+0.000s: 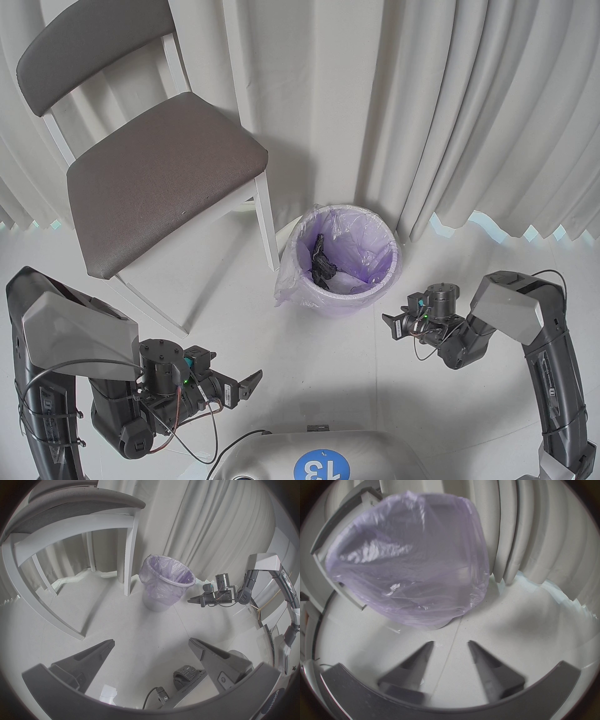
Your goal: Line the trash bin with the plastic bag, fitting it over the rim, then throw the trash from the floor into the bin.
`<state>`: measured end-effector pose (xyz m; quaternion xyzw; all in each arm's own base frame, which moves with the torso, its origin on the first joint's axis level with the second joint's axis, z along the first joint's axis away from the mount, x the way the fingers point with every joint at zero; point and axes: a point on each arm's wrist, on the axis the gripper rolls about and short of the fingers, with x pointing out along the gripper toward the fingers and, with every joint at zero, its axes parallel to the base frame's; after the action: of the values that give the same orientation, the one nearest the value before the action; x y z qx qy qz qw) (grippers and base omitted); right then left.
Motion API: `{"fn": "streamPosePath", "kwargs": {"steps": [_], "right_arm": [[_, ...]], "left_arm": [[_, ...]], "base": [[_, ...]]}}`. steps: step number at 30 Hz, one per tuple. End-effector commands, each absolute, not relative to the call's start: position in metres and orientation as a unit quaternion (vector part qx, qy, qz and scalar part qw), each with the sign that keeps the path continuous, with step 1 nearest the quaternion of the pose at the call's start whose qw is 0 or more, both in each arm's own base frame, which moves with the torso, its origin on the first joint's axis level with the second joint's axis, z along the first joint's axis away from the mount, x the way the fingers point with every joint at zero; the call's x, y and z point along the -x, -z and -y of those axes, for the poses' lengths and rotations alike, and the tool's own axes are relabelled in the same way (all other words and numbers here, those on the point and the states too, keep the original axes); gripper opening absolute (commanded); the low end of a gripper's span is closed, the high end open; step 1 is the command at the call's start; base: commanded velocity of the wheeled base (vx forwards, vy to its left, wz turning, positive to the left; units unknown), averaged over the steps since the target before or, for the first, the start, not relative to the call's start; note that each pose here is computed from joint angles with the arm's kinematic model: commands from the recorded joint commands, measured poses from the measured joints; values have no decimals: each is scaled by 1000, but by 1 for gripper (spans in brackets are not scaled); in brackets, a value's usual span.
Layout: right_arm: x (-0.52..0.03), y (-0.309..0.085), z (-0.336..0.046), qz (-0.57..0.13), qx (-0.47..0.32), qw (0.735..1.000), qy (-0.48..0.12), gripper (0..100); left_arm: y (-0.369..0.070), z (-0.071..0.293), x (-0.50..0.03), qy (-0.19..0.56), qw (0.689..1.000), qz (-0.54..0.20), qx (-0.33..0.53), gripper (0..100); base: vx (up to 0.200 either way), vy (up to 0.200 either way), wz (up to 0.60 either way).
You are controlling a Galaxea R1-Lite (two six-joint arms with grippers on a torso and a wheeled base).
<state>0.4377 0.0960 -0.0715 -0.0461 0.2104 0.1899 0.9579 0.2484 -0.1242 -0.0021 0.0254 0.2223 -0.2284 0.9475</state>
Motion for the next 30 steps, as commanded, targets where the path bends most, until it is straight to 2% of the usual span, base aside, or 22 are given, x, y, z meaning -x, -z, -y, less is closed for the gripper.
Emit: {"fn": "streamPosePath", "kwargs": {"steps": [1,3,6,10,19,24,30], "right_arm": [[-428,44,-57,-182,81,951,-238,100],[-430,44,-47,-164,115,942,-270,100],[-433,42,-47,-152,116,934,-301,100],[-449,42,-47,-137,121,936,-300,100],[-493,38,-22,-93,136,949,-268,100],[-500,40,-26,-81,139,947,-279,100],[-507,45,-40,-77,136,932,-327,100]], "left_arm": [[3,125,-250,228,949,-217,-24,100],[4,124,-250,227,949,-218,-23,100],[5,124,-251,227,948,-220,-23,100],[8,124,-251,227,947,-225,-25,100],[15,126,-253,227,945,-232,-26,100],[17,125,-254,225,945,-235,-26,100],[18,125,-255,224,945,-235,-26,100]], "base": [[0,0,0],[0,0,0],[0,0,0],[0,0,0],[0,0,0],[0,0,0],[0,0,0]]}}
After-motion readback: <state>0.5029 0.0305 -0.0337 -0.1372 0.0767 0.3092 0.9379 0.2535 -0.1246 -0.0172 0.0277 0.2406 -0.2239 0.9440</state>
